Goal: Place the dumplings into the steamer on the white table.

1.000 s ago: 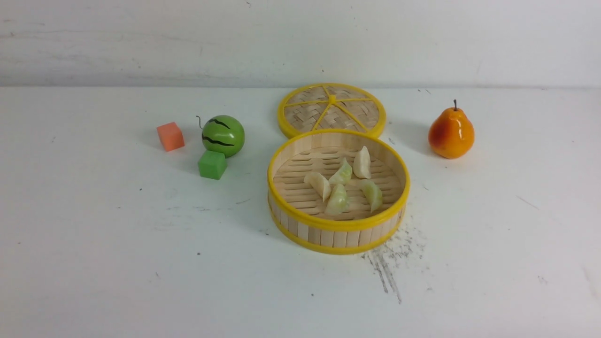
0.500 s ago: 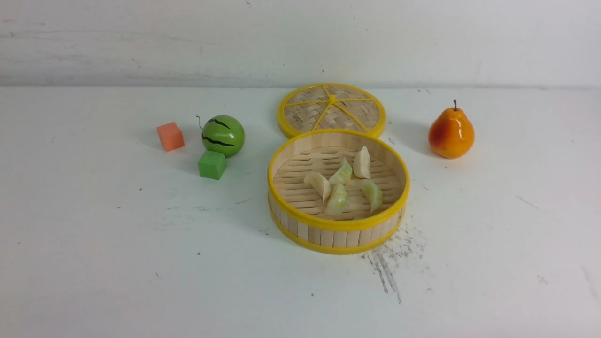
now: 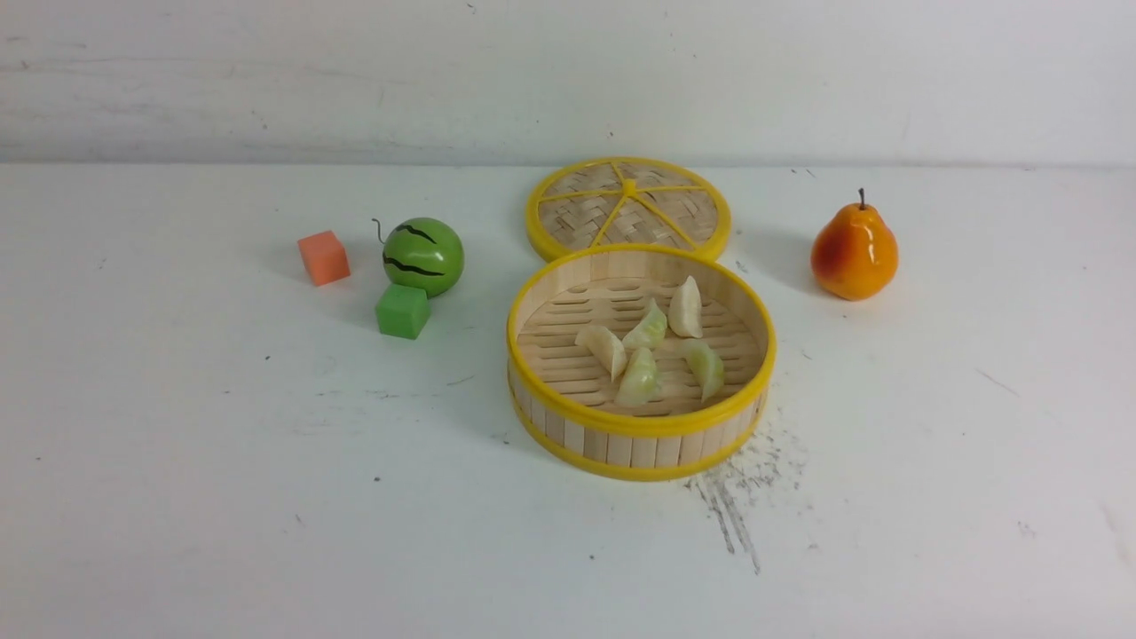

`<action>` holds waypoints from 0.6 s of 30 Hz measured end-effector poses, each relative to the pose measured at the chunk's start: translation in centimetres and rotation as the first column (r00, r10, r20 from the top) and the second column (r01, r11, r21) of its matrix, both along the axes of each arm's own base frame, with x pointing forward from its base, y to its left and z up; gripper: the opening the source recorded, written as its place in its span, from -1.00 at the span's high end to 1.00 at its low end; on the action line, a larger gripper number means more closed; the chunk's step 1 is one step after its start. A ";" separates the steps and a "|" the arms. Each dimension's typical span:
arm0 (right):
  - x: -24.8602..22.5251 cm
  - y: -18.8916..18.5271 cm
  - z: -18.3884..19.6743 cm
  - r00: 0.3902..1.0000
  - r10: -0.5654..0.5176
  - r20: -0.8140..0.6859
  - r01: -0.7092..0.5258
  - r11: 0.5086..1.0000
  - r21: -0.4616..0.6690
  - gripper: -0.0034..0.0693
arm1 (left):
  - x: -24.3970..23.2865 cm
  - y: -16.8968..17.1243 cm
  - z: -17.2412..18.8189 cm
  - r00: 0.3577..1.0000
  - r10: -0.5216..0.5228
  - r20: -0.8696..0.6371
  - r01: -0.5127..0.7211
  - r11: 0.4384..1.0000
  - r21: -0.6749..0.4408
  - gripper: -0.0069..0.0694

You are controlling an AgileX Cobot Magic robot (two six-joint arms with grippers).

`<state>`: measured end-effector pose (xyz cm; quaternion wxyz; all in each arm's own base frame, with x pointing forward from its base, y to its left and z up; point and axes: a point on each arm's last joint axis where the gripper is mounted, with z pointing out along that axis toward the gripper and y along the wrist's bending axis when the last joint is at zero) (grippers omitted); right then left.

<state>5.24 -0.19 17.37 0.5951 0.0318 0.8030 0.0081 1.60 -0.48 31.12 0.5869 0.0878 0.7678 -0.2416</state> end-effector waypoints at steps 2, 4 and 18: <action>0.0 0.0 0.0 1.000 0.000 0.000 0.000 1.000 -0.001 0.84 | 0.8 -0.5 -0.5 0.997 0.043 0.065 -0.039 0.998 -0.056 0.77; 0.0 0.0 0.0 1.000 0.000 0.000 0.000 1.000 -0.001 0.83 | 1.7 -0.8 -1.3 0.986 0.105 0.132 -0.091 0.990 -0.108 0.80; 0.0 0.0 0.0 1.000 0.000 0.000 0.000 1.000 -0.001 0.77 | 4.0 0.2 -10.8 0.892 0.432 0.137 -0.425 0.902 -0.077 0.86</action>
